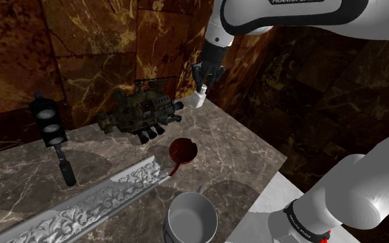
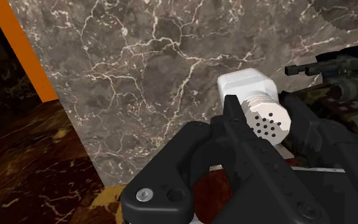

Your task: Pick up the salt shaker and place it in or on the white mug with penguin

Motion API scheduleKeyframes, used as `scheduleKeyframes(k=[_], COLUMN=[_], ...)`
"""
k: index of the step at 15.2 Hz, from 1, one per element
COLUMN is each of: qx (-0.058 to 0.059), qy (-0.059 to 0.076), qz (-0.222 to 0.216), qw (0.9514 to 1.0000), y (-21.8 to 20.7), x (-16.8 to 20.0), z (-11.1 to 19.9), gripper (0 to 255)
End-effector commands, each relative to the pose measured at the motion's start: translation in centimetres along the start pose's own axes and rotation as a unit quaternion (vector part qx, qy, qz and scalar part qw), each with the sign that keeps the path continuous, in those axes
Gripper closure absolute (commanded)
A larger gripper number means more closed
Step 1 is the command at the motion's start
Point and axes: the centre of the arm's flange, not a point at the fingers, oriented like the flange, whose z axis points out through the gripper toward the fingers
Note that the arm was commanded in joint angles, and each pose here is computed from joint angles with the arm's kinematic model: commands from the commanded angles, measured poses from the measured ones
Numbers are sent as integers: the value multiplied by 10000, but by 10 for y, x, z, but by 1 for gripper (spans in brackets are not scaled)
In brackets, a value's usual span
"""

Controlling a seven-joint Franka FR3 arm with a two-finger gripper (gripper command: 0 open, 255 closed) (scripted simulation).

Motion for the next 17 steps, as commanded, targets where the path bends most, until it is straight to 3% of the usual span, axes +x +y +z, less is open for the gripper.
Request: scheduleKeyframes(k=[1, 6, 17], qx=[-1, -1, -1], qy=[-2, -2, -2], qz=[0, 0, 0], qw=[10000, 10000, 10000], y=[-1, -1, -72], x=[0, -1, -127], z=[-11, -34, -49], gripper=[255, 255, 255])
